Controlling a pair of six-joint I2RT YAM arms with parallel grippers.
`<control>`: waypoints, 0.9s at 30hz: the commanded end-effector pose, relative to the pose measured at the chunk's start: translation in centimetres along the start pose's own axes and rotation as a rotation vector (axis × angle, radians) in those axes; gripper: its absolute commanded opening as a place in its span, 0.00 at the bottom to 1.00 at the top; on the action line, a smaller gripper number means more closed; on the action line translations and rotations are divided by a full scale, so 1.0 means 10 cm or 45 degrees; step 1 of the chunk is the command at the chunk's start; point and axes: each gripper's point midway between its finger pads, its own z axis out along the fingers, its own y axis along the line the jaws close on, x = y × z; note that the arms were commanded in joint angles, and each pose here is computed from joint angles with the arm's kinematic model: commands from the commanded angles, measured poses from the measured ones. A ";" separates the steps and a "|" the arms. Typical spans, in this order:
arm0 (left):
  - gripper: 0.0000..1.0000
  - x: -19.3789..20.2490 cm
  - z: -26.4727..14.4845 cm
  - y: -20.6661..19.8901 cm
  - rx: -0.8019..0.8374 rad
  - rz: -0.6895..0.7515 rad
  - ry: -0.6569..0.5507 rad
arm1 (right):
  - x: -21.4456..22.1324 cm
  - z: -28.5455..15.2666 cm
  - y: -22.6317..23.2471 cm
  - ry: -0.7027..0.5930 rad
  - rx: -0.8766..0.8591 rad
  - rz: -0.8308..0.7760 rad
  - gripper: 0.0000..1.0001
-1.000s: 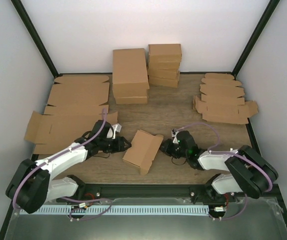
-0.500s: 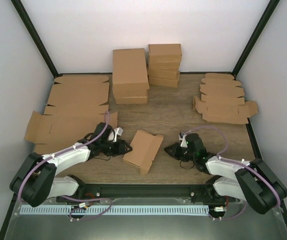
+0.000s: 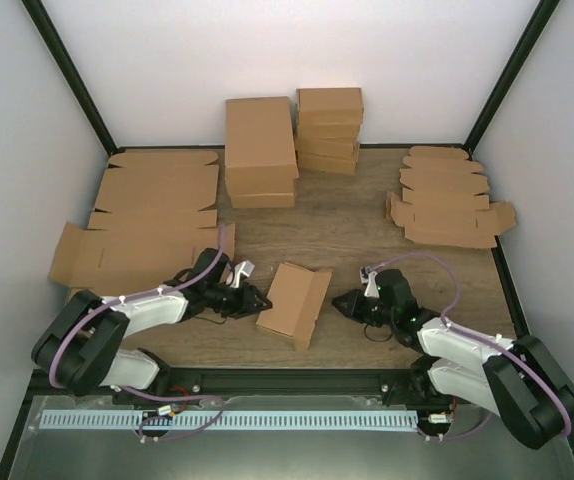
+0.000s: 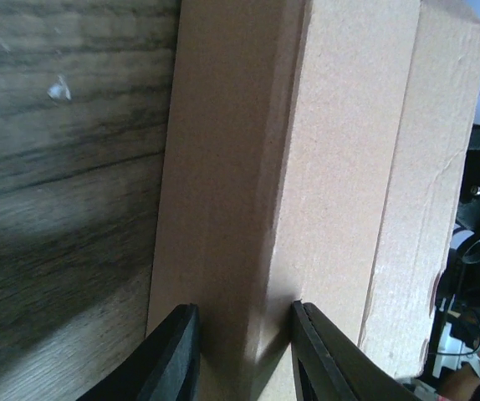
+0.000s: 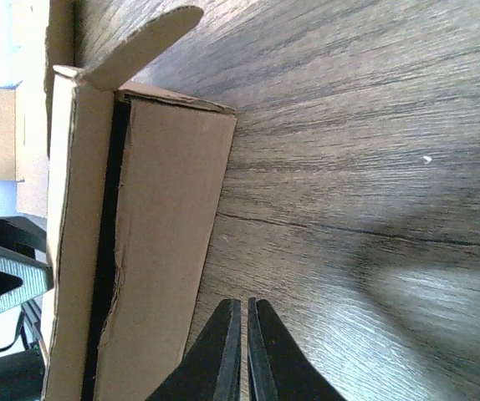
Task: Fold the paper box
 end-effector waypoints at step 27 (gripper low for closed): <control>0.39 -0.24 -0.12 -0.14 0.072 0.042 -0.113 | 0.04 -0.03 -0.01 0.029 -0.003 -0.063 0.06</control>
